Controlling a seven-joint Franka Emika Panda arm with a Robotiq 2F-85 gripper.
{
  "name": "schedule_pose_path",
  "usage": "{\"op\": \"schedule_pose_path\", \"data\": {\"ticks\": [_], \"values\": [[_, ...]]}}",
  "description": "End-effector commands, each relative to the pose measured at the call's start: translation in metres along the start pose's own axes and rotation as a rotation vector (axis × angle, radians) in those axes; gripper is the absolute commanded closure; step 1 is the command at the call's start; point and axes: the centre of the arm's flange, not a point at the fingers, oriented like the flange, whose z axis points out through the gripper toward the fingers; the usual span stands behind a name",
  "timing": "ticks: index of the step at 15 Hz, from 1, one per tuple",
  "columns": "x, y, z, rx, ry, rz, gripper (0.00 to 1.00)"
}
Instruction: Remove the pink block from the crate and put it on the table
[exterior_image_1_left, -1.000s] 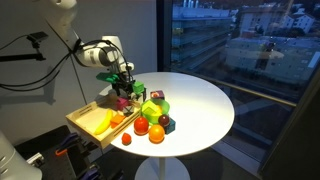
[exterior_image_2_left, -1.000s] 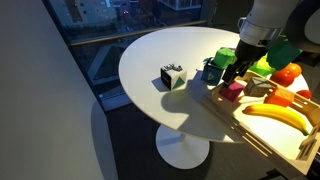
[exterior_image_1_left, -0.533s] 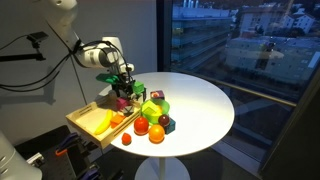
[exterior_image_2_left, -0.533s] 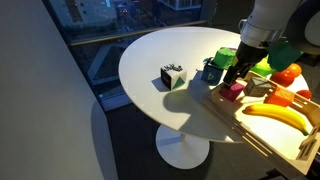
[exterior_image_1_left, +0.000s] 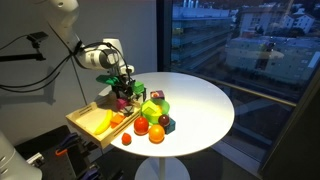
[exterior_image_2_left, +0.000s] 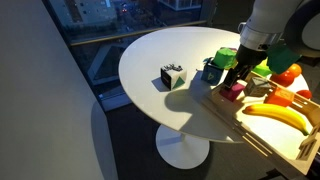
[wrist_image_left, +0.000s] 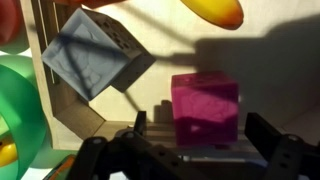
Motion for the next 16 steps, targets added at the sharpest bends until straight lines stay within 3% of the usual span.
{"op": "schedule_pose_path", "data": {"ticks": [1, 4, 5, 7, 11, 16], "values": [[0.001, -0.001, 0.001, -0.01, -0.012, 0.013, 0.0], [0.003, -0.003, 0.004, -0.012, -0.014, 0.011, 0.0], [0.003, -0.003, 0.005, -0.013, -0.015, 0.011, 0.25], [0.003, -0.003, 0.006, -0.014, -0.016, 0.013, 0.34], [0.004, -0.003, 0.001, -0.014, -0.009, 0.022, 0.68], [-0.001, 0.002, -0.021, -0.001, 0.005, 0.037, 0.71]]}}
